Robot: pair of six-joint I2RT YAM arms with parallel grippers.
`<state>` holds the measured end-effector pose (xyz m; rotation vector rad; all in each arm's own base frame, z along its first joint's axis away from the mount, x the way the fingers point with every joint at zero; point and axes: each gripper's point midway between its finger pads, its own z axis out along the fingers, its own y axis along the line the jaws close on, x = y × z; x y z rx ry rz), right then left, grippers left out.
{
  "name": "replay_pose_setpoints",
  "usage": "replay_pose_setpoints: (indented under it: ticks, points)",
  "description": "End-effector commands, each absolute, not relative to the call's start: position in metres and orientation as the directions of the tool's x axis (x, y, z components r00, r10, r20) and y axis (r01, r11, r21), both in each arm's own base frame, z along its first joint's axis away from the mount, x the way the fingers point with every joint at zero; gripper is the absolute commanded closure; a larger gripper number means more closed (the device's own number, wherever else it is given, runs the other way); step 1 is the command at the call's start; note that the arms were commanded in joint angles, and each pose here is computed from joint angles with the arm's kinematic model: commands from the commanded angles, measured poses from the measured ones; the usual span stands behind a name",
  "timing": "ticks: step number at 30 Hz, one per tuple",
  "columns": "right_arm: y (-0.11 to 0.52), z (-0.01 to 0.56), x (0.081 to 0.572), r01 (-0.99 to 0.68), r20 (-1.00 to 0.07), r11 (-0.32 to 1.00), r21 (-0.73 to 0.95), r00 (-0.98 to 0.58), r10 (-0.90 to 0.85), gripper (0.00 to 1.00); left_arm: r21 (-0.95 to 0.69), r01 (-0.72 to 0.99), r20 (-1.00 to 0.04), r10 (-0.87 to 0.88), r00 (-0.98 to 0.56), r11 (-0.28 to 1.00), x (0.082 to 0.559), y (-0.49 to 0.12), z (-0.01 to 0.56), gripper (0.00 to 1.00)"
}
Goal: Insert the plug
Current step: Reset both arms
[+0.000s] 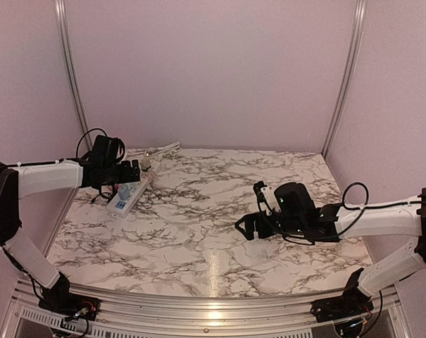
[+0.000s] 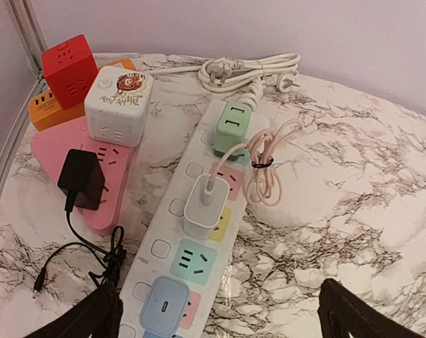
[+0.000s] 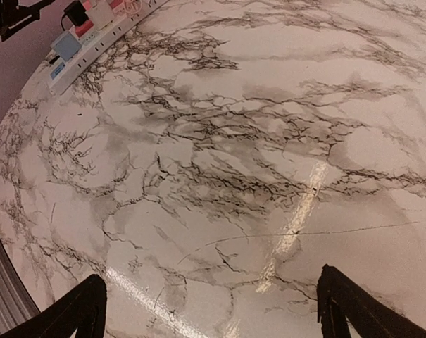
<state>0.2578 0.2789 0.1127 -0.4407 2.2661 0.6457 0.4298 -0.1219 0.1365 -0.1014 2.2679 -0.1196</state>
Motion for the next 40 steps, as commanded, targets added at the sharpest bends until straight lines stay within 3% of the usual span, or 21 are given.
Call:
replay_pose_setpoints:
  ticks: [1,10,21,40]
  points:
    - [0.281,0.132,0.266,-0.514,-0.769,0.807,0.289,-0.627,-0.124,0.01,-0.278,0.005,-0.769,-0.219,-0.601,0.961,0.417,-0.139,0.170,0.01]
    - [0.273,0.188,0.267,-0.562,-0.864,0.794,0.234,-0.495,-0.095,0.01,-0.359,0.144,-0.769,-0.205,-0.606,0.922,0.363,-0.168,0.188,0.01]
    - [0.217,0.259,0.260,-0.475,-0.951,0.863,0.170,-0.307,0.019,0.01,-0.393,0.228,-0.811,-0.218,-0.543,0.891,0.301,-0.153,0.200,0.01]
    - [0.138,0.317,0.239,-0.307,-0.987,0.939,0.157,-0.089,0.136,0.01,-0.401,0.223,-0.812,-0.232,-0.536,0.889,0.287,-0.145,0.187,0.01]
